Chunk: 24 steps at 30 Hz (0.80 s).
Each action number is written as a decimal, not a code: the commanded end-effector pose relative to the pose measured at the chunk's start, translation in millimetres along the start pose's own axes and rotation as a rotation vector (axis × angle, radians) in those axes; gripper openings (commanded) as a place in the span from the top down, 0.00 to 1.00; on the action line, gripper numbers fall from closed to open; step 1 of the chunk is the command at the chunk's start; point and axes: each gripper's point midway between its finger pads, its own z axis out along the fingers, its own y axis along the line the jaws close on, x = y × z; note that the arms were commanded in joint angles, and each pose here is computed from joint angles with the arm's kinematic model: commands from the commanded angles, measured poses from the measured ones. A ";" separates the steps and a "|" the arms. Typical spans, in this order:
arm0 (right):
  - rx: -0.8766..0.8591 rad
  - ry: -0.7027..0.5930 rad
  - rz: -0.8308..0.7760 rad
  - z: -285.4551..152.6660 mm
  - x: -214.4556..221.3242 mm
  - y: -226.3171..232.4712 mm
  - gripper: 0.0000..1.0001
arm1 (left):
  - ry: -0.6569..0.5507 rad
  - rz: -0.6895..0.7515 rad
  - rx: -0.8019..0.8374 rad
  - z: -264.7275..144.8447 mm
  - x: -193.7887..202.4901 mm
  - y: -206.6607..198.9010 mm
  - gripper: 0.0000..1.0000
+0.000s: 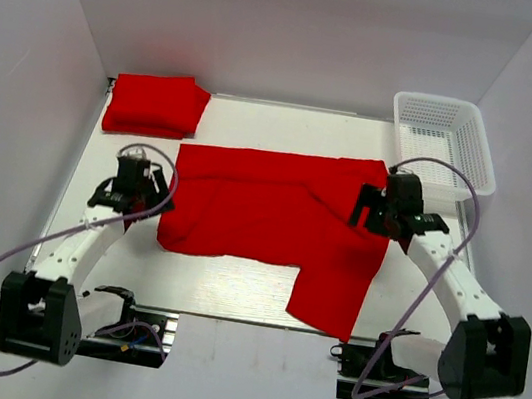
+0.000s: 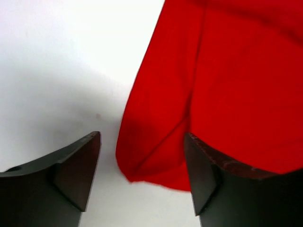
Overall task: Fold and stack the t-shirts
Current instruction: Grap the side of the flattened tshirt closest away from the robot with both arms
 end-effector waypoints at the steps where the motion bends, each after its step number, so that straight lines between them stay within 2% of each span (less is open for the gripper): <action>1: 0.041 -0.026 0.056 -19.0 7.9 -9.8 0.10 | 0.018 -0.067 0.068 -9.7 26.3 -2.7 0.21; 6: 0.023 -0.003 0.074 -35.0 29.8 -13.5 0.10 | 0.078 -0.075 0.096 -5.6 66.9 6.3 0.29; 10: 0.004 0.051 0.082 -33.2 53.6 -14.6 0.10 | 0.107 -0.074 0.104 1.2 78.9 7.3 0.33; 12: -0.009 0.081 0.085 -33.3 62.1 -12.4 0.10 | 0.123 -0.073 0.095 4.4 86.5 10.7 0.41; 15: -0.008 0.127 0.095 -32.5 76.4 -14.2 0.10 | 0.126 -0.073 0.104 4.8 90.9 11.1 0.49; 21: -0.013 0.207 0.087 -38.1 102.6 -17.3 0.10 | 0.126 -0.083 0.120 4.2 97.7 11.5 0.79; 22: -0.006 0.233 0.084 -38.1 113.0 -20.5 0.10 | 0.142 -0.083 0.124 4.5 103.7 12.1 0.92; 23: -0.007 0.247 0.082 -39.4 117.9 -21.2 0.10 | 0.150 -0.083 0.120 5.2 107.5 14.0 0.99; 24: -0.001 0.267 0.079 -40.9 124.4 -23.0 0.10 | 0.147 -0.083 0.132 5.2 106.3 11.6 1.00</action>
